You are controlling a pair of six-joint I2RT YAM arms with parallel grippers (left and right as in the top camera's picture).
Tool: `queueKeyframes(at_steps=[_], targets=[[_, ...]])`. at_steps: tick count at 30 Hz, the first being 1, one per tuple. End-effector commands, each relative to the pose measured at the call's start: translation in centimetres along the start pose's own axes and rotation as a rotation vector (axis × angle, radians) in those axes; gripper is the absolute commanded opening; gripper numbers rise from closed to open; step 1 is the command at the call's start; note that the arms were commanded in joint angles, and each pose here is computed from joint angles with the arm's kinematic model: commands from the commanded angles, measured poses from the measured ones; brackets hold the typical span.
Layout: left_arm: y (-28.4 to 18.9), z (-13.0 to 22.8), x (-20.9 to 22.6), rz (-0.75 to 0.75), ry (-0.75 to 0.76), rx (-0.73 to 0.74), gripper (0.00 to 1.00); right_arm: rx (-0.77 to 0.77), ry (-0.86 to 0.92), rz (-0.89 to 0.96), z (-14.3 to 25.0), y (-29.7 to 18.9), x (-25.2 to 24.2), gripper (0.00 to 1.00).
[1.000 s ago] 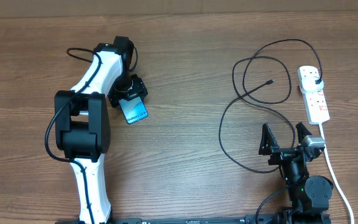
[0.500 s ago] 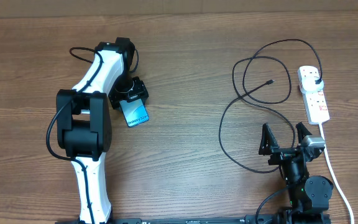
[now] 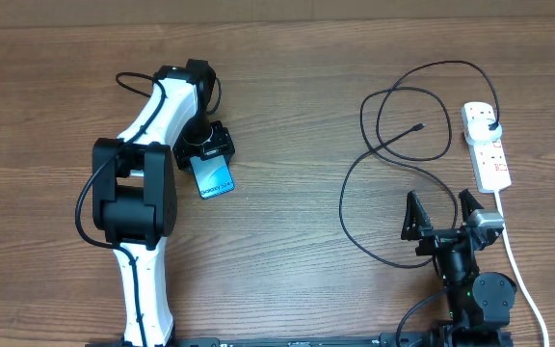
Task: Plug charger to phone and switch on socket
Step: 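Lift the phone with the left gripper and tilt it upright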
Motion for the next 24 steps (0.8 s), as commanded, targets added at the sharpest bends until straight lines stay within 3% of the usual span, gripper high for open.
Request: queueKeyframes(at_steps=[1, 24], targets=[[2.8, 1.1, -0.8, 0.024, 0.046, 0.090, 0.71, -0.004, 0.003, 0.002, 0.2, 0.0, -0.2, 1.00], [-1.3, 2.7, -2.4, 0.117, 0.143, 0.174, 0.70, -0.004, 0.003, 0.002, 0.2, 0.0, -0.2, 1.00]])
Point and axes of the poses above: each gripper's point midway between its finger pads, its own y axis out along the fingers, its own x axis along the line the jaws close on, z = x × y, the point moved 1 cm from there along -y, back along the fingers, and after that the axes turned 14 degrees about y, right-handed, at the moved point
